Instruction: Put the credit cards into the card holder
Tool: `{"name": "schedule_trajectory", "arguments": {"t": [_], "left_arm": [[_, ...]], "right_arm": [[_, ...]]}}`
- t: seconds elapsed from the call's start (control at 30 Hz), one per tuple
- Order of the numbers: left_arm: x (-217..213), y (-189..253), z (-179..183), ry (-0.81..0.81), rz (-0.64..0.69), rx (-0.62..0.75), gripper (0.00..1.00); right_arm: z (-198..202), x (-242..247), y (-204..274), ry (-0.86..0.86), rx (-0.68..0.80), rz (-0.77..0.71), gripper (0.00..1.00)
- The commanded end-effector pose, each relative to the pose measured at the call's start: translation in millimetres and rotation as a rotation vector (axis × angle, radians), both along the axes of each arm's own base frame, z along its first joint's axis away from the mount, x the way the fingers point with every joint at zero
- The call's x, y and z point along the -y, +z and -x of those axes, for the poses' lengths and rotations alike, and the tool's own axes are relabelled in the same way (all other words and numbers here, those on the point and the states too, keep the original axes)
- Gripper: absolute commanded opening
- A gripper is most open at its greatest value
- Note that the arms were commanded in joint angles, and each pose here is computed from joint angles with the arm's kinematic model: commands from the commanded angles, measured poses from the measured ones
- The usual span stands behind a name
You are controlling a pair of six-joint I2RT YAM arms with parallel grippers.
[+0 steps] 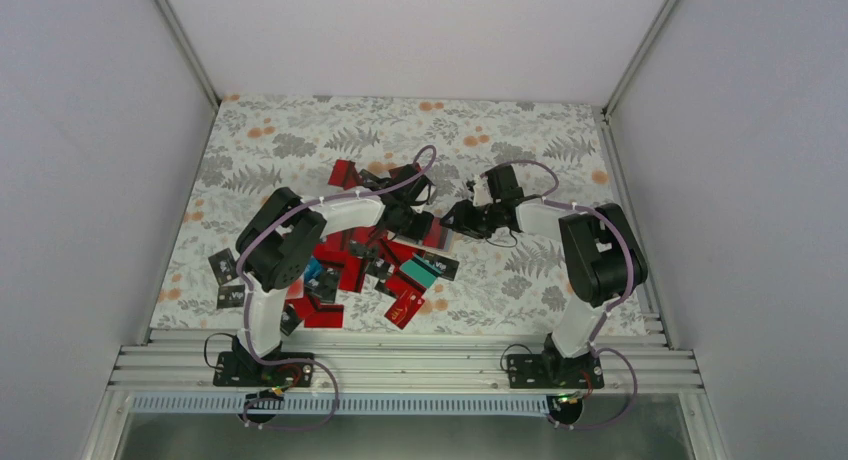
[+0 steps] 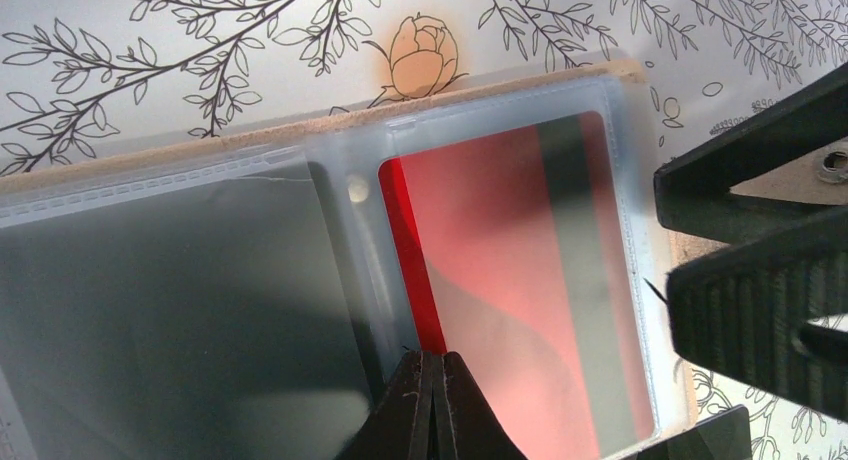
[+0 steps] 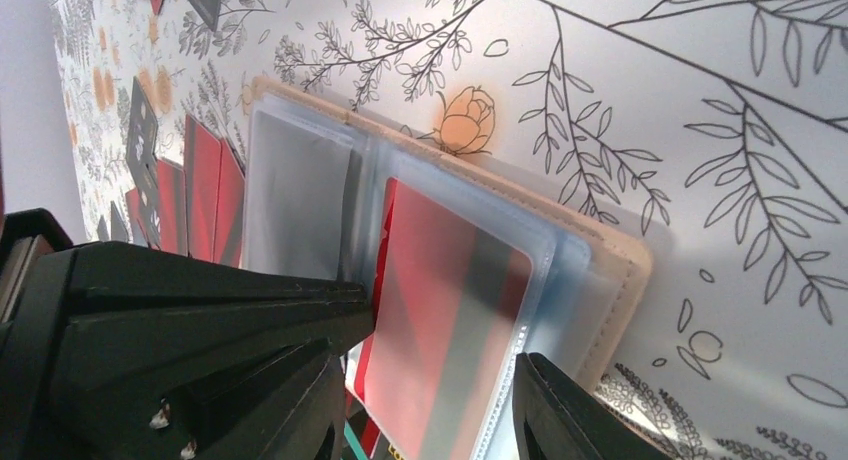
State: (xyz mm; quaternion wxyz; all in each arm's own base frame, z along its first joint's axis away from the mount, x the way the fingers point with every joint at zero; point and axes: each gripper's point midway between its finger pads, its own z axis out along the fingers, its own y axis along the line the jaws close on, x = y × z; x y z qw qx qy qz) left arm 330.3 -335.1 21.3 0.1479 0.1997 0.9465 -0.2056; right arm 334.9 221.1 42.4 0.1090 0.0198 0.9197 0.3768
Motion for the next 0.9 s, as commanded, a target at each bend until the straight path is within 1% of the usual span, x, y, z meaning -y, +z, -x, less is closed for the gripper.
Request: {"name": "schedule_trajectory", "arguments": {"t": [0.0, 0.4, 0.63, 0.87], "left_arm": [[-14, -25, 7, 0.005, -0.079, -0.027, 0.02], [-18, -33, 13, 0.01, -0.085, -0.043, 0.02], [-18, -34, 13, 0.01, -0.081, -0.043, 0.02], [-16, -34, 14, 0.006, -0.076, -0.047, 0.02]], "right_arm": [[-12, 3, -3, -0.016, 0.014, 0.031, 0.44], [-24, 5, -15, -0.031, 0.004, 0.068, 0.43], [-22, 5, -28, -0.032, -0.027, 0.076, 0.42], [-20, 7, -20, -0.035, -0.014, 0.068, 0.42]]}}
